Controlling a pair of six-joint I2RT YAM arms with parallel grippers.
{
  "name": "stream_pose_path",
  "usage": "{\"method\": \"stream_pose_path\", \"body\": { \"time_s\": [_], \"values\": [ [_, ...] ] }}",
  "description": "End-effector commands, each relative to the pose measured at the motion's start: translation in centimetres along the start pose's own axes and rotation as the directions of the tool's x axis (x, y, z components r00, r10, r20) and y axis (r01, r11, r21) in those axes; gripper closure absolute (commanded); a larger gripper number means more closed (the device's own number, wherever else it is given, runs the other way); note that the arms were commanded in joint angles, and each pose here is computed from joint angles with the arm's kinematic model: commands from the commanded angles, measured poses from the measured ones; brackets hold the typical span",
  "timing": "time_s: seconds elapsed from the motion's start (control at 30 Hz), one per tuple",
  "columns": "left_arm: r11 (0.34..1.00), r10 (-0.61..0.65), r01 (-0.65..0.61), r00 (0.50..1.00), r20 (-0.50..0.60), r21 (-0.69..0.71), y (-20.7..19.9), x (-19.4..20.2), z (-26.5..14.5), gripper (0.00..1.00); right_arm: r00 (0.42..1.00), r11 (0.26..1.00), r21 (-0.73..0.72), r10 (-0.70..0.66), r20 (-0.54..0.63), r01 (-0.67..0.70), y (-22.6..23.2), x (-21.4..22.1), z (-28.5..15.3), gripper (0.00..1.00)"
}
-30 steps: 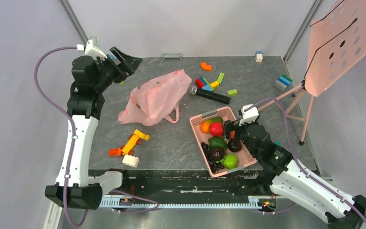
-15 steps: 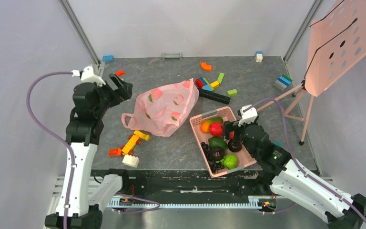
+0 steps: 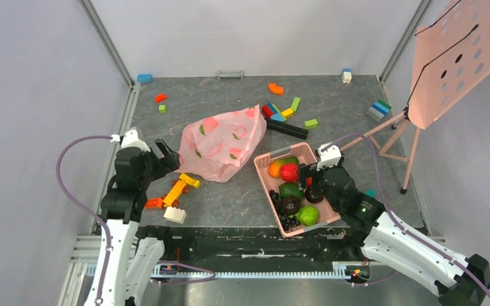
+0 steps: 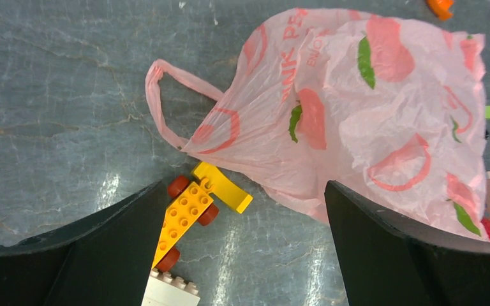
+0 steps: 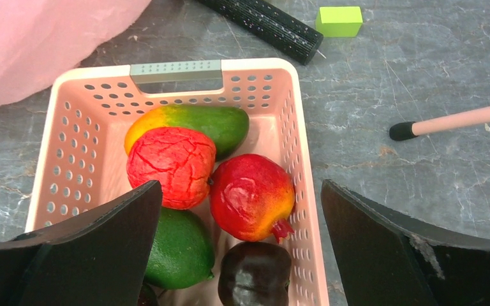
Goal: Take the fake fruits out of the plastic bag
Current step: Reset both arms
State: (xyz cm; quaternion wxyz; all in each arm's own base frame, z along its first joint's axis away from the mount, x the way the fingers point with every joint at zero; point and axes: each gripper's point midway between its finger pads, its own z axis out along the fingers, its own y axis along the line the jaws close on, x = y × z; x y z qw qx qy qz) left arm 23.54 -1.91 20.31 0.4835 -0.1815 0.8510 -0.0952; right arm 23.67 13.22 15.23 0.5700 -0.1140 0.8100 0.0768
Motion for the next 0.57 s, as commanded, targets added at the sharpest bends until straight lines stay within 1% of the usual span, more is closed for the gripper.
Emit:
{"method": "stream_pose_path", "body": {
  "time_s": [0.0, 0.27, 0.53],
  "values": [
    [0.998, 0.053, -0.057, 0.994, 0.094, 0.038, -0.5, -1.8, -0.8, 0.00, 0.999, 0.998, 0.058, 0.018, 0.035, -0.020, -1.0, -0.3, 0.1, 0.02],
    [0.996, 0.046, -0.052, 0.995, 0.086, 0.070, -1.1, -1.6, -0.2, 0.00, 0.999, 0.997, 0.074, 0.007, 0.041, -0.010, -1.6, 0.1, -0.1, 0.02],
    [0.998, 0.044, -0.047, 0.998, 0.047, 0.053, -0.9, -1.1, 0.5, 0.00, 0.998, 0.996, 0.090, -0.017, 0.055, 0.012, -2.0, -0.3, -0.3, 0.02]
  ]
}}
